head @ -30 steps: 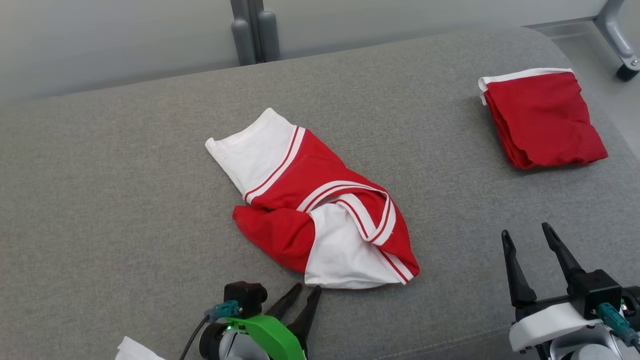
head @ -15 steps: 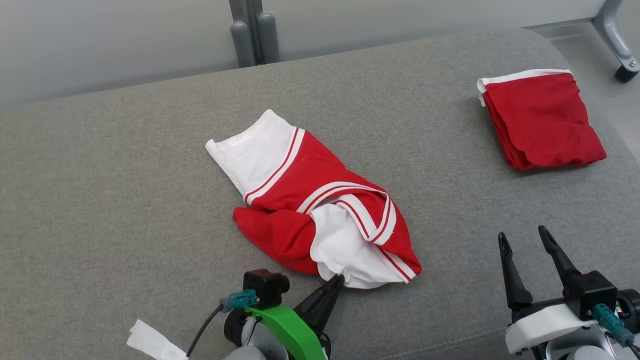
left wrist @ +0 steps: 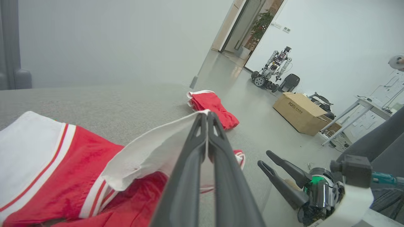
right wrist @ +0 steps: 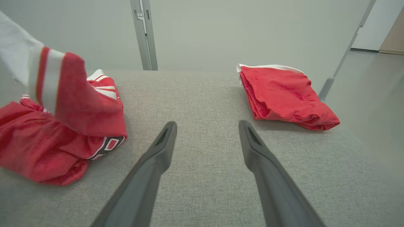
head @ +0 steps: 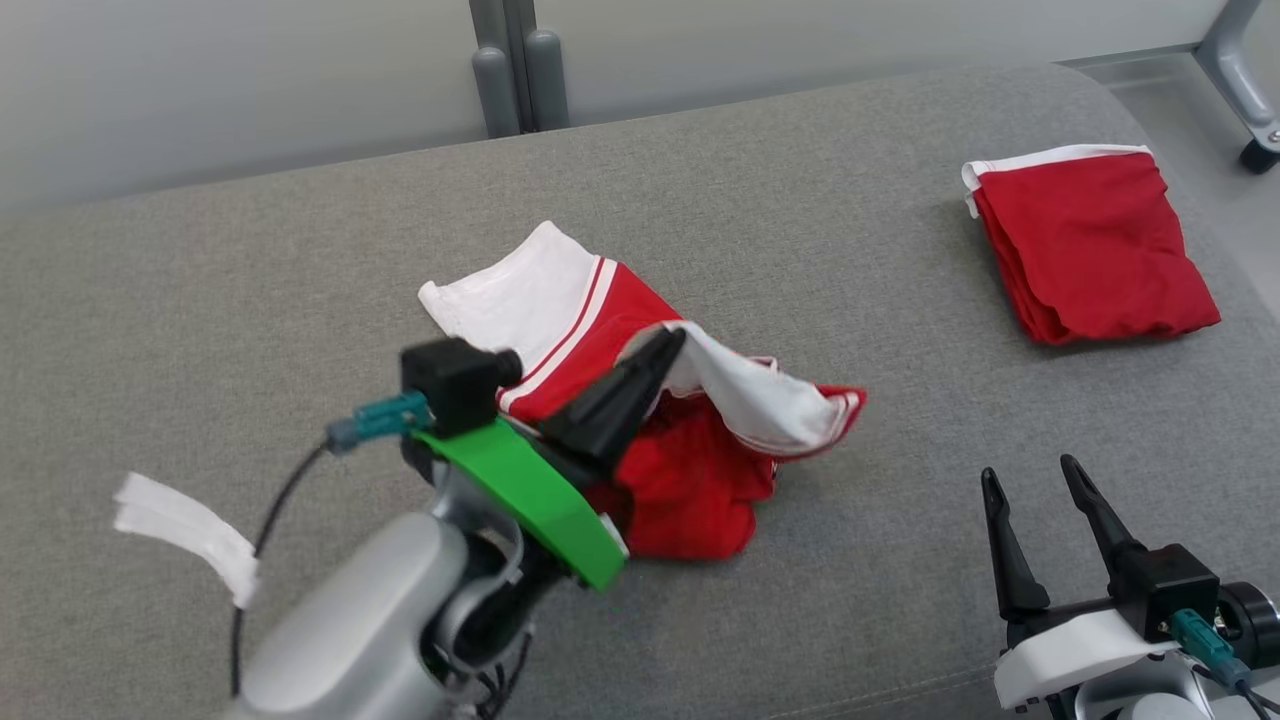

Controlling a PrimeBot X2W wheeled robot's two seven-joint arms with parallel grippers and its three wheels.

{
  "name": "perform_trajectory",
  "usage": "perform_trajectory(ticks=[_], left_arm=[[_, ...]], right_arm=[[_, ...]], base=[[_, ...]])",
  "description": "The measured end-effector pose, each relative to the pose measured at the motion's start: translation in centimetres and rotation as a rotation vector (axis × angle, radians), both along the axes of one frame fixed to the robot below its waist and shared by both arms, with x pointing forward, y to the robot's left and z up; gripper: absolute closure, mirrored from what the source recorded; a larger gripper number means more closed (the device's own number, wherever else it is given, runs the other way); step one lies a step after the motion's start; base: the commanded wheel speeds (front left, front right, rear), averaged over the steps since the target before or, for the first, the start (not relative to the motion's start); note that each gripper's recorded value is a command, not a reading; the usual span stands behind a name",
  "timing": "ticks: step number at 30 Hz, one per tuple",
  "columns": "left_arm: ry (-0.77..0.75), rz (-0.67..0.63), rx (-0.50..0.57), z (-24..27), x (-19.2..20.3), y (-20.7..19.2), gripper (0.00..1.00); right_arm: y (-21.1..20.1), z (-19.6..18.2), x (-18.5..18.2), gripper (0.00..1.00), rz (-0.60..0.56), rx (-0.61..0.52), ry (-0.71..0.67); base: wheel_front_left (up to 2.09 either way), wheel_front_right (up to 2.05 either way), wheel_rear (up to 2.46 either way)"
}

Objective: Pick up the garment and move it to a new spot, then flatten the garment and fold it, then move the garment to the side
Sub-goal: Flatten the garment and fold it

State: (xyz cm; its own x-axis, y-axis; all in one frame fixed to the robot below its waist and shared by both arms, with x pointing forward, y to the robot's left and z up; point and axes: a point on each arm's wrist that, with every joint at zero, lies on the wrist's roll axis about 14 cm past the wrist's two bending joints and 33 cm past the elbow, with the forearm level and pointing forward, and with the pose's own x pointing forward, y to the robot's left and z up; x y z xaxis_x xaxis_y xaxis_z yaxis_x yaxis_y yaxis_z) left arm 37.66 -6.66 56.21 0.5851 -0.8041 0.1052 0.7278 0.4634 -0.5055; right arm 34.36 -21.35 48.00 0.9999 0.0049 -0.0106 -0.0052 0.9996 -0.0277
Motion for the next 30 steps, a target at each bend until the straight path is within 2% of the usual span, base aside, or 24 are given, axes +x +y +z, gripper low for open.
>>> perform_trajectory(ticks=[4,11,16,22,30], left_arm=[[-0.128,0.053,0.036,5.0,3.6,2.8,1.00],[-0.225,0.123,0.080,10.4,6.9,6.4,1.00],[-0.268,0.147,0.099,13.4,8.5,7.3,1.00],[-0.311,0.151,0.091,17.1,9.7,6.8,1.00],[-0.414,0.109,0.100,22.3,10.2,2.2,1.00]], right_arm=[[0.1,0.3,0.0,0.00,-0.003,0.007,-0.009],[-0.7,0.3,-0.3,0.00,-0.034,0.013,-0.011],[-0.3,0.5,0.1,0.00,-0.035,0.028,-0.020],[-0.2,0.5,0.6,0.00,-0.034,0.033,-0.020],[0.3,1.2,1.2,0.00,-0.022,0.040,-0.042]], base=[[0.00,0.00,0.00],[0.00,0.00,0.00],[0.00,0.00,0.00],[0.00,0.00,0.00],[0.00,0.00,0.00]])
